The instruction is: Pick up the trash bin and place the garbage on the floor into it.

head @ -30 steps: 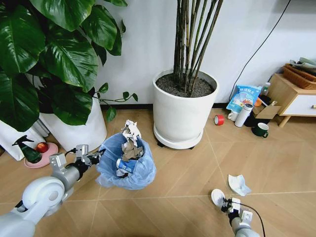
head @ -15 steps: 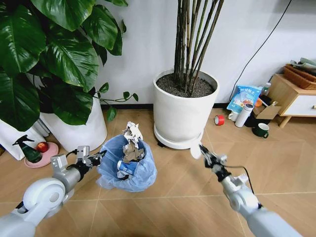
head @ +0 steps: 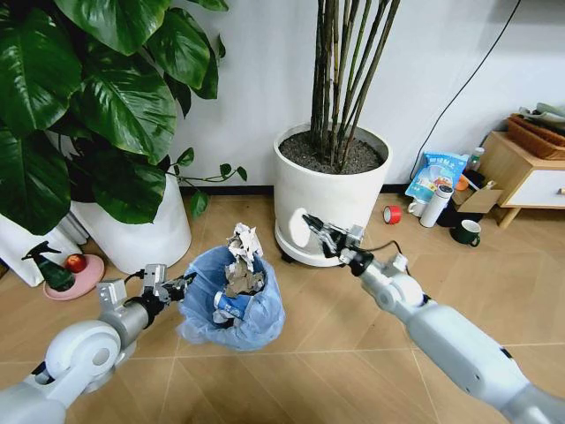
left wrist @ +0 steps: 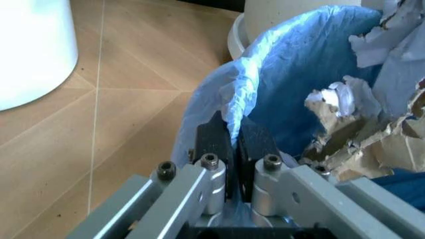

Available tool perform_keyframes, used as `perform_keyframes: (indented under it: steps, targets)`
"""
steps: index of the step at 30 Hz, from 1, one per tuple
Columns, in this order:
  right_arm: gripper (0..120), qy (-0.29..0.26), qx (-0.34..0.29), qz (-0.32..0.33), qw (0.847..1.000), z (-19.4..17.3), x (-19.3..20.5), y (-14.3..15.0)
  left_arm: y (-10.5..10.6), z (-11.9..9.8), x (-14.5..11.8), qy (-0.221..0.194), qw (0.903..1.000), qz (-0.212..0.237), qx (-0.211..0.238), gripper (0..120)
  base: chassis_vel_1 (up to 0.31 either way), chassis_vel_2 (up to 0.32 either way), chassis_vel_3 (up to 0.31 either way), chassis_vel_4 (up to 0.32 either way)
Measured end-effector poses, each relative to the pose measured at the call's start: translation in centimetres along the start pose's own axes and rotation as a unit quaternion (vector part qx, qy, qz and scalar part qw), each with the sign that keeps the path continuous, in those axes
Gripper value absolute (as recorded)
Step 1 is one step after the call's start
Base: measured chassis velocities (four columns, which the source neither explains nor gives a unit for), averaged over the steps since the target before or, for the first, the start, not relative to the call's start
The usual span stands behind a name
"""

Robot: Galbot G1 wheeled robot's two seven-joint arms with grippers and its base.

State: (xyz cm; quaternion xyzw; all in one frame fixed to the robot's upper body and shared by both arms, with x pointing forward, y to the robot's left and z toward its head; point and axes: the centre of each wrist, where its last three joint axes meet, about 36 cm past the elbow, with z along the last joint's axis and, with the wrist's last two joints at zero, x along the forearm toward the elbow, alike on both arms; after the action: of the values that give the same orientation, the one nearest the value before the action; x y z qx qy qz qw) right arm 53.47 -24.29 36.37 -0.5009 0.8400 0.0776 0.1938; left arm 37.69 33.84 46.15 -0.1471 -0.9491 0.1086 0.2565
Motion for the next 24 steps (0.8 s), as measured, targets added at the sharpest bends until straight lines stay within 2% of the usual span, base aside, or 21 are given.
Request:
perform_keyframes:
  steps: [8,18,21,24]
  targets:
    - [0,0.024,-0.021,-0.08,0.996,1.6,-3.2,0.9,0.0,-0.3,-0.6,-0.002,1.0,0.004,-0.002,0,0.0,0.0,0.0,0.0]
    - [0,0.044,-0.023,-0.104,0.993,3.0,-4.7,0.5,0.0,-0.5,-0.8,-0.004,1.0,0.007,-0.001,0,0.0,0.0,0.0,0.0]
    - [6,0.05,-0.02,-0.107,0.993,3.3,-4.6,0.2,0.0,-0.6,-0.8,-0.006,1.0,0.008,-0.001,0,0.0,0.0,0.0,0.0]
    - [21,0.057,-0.018,-0.11,0.992,3.4,-4.5,-0.2,0.0,-0.9,-0.9,-0.009,0.9999,0.01,0.001,0,0.0,0.0,0.0,0.0]
